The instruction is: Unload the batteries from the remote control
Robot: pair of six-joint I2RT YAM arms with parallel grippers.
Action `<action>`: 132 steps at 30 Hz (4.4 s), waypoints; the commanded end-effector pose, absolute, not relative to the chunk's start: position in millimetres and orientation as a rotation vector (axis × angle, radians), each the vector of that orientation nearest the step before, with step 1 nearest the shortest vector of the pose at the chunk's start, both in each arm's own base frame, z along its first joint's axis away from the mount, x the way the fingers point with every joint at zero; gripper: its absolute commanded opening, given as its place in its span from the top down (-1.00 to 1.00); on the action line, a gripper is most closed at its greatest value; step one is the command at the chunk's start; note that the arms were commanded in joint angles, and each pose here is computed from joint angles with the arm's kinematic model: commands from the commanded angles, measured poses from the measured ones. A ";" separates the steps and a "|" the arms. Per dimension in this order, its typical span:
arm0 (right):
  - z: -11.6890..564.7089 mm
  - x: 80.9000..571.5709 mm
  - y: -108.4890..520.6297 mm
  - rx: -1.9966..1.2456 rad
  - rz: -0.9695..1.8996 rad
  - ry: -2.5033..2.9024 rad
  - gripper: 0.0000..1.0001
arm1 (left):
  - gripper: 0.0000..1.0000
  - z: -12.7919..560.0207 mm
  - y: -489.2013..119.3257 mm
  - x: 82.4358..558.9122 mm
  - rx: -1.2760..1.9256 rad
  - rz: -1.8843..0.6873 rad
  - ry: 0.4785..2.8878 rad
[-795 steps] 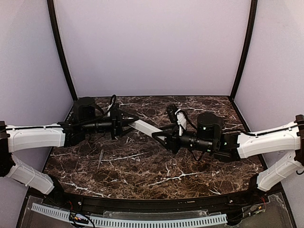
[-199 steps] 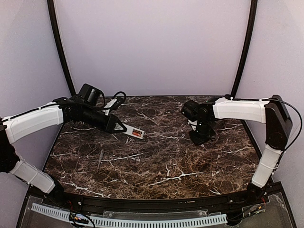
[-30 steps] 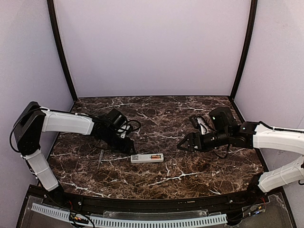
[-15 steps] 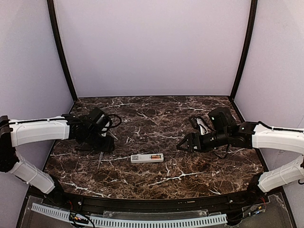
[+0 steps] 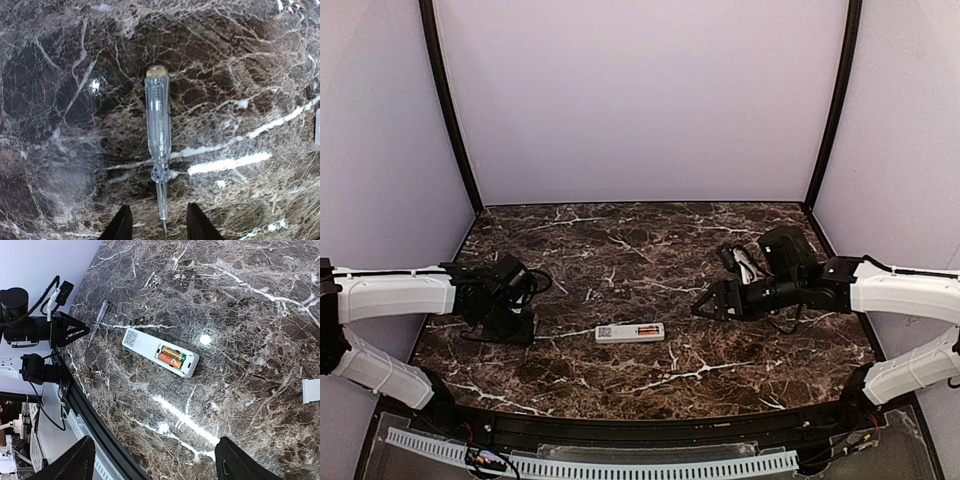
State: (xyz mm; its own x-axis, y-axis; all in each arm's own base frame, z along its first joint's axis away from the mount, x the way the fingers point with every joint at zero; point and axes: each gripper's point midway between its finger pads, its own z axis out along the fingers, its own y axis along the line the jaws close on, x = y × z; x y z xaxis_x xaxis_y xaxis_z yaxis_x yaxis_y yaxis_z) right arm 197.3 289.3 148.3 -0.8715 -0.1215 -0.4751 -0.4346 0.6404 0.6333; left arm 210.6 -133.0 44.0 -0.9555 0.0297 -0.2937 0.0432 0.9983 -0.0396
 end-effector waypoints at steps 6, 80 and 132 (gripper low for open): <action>153.6 193.4 290.3 -0.468 1.112 2.448 -0.64 | 0.42 24.1 -124.9 197.0 0.045 -0.029 2.901; 223.6 187.6 370.1 -0.323 1.696 2.443 -0.57 | 0.99 193.1 -356.4 209.4 1.445 -0.217 1.882; 186.5 187.5 420.0 -0.111 1.884 2.583 0.47 | 0.99 175.3 -352.1 197.1 1.557 0.122 1.711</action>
